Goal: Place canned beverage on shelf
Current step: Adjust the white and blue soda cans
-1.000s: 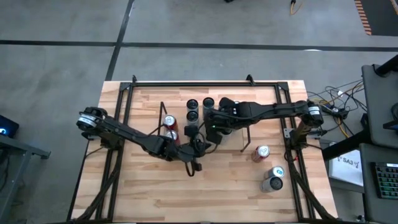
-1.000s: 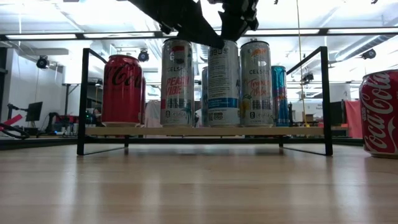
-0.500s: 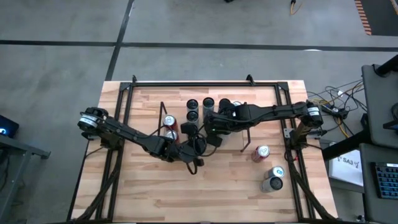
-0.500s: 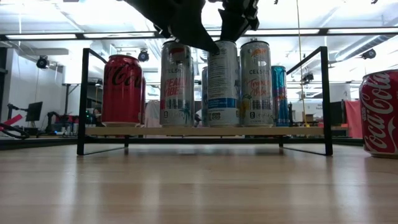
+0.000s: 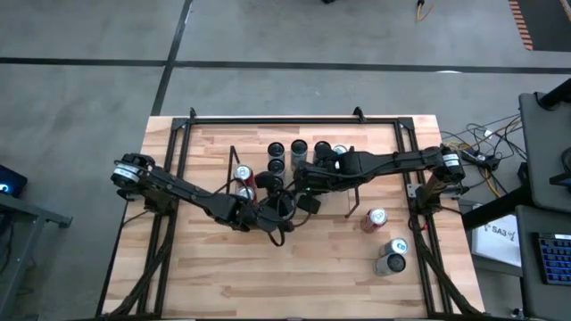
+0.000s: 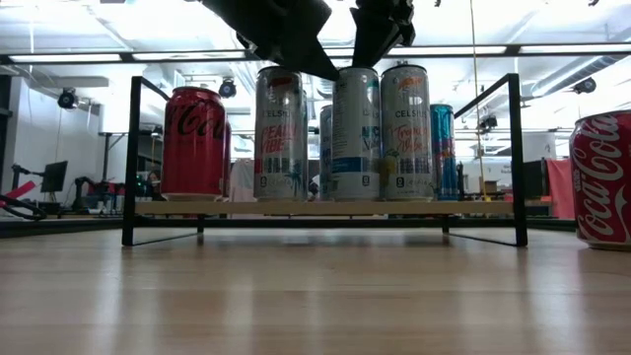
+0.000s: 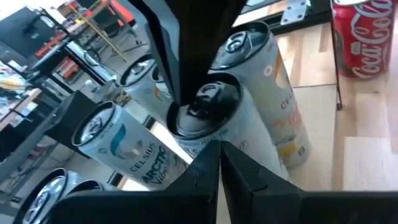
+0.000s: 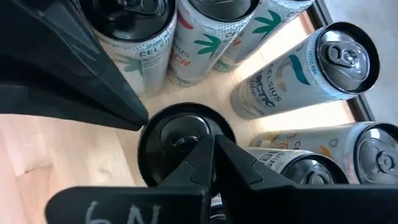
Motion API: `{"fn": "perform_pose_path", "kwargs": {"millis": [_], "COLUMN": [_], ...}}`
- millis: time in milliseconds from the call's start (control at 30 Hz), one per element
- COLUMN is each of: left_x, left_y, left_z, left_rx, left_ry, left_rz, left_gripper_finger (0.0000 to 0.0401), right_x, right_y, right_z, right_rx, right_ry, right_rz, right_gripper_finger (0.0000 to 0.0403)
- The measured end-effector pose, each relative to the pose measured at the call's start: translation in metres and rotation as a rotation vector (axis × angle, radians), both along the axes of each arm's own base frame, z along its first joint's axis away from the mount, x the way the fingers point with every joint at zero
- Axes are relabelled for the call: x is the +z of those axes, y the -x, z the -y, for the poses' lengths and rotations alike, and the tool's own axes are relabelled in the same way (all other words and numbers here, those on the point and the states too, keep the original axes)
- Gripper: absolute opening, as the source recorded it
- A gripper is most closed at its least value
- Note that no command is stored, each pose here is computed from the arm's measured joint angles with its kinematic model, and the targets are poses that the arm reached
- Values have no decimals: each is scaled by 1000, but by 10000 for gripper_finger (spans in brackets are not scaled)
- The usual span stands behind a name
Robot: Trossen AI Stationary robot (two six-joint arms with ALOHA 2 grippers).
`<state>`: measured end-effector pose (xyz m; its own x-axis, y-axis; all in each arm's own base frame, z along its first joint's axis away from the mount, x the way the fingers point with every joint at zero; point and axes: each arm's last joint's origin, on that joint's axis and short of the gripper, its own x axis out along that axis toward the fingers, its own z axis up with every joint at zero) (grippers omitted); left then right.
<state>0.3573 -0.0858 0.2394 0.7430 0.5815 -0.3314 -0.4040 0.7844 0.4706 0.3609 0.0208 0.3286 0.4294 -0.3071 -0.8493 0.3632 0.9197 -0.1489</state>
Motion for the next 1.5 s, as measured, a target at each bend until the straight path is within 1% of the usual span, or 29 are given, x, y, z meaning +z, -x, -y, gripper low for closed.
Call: {"fn": "perform_pose_path", "kwargs": {"millis": [133, 333, 433, 533, 600, 833, 1000, 1333, 1500], "left_x": [3, 8, 8, 7, 7, 1, 0, 0, 0], "left_y": [2, 7, 8, 6, 3, -4, -6, -7, -8], "left_z": [3, 15, 19, 22, 22, 13, 5, 2, -3], "left_rx": [0, -43, -91, -176, -199, -171, -142, -129, -110], "left_ry": [7, 17, 39, 101, 123, 132, 151, 159, 166], "left_rz": [14, 28, 21, 20, 42, 44, 56, 62, 68], "left_gripper_finger": [0, 0, 0, 0, 0, 0, 0, 0, 0], "right_x": [0, 3, 8, 10, 10, 7, 5, 4, 4], "right_y": [0, 1, 4, 5, 5, 3, 3, 3, 3], "right_z": [0, 1, 2, 6, 10, 18, 15, 15, 14], "right_rx": [1, 5, 4, -11, -15, -27, -13, -5, -14], "right_ry": [-1, 14, 35, 92, 100, 106, 45, 27, -8], "right_rz": [4, 12, 30, 29, 26, 9, -2, -7, 0], "right_gripper_finger": [9, 9, 9, 9, 9, 9, 9, 9, 9]}}
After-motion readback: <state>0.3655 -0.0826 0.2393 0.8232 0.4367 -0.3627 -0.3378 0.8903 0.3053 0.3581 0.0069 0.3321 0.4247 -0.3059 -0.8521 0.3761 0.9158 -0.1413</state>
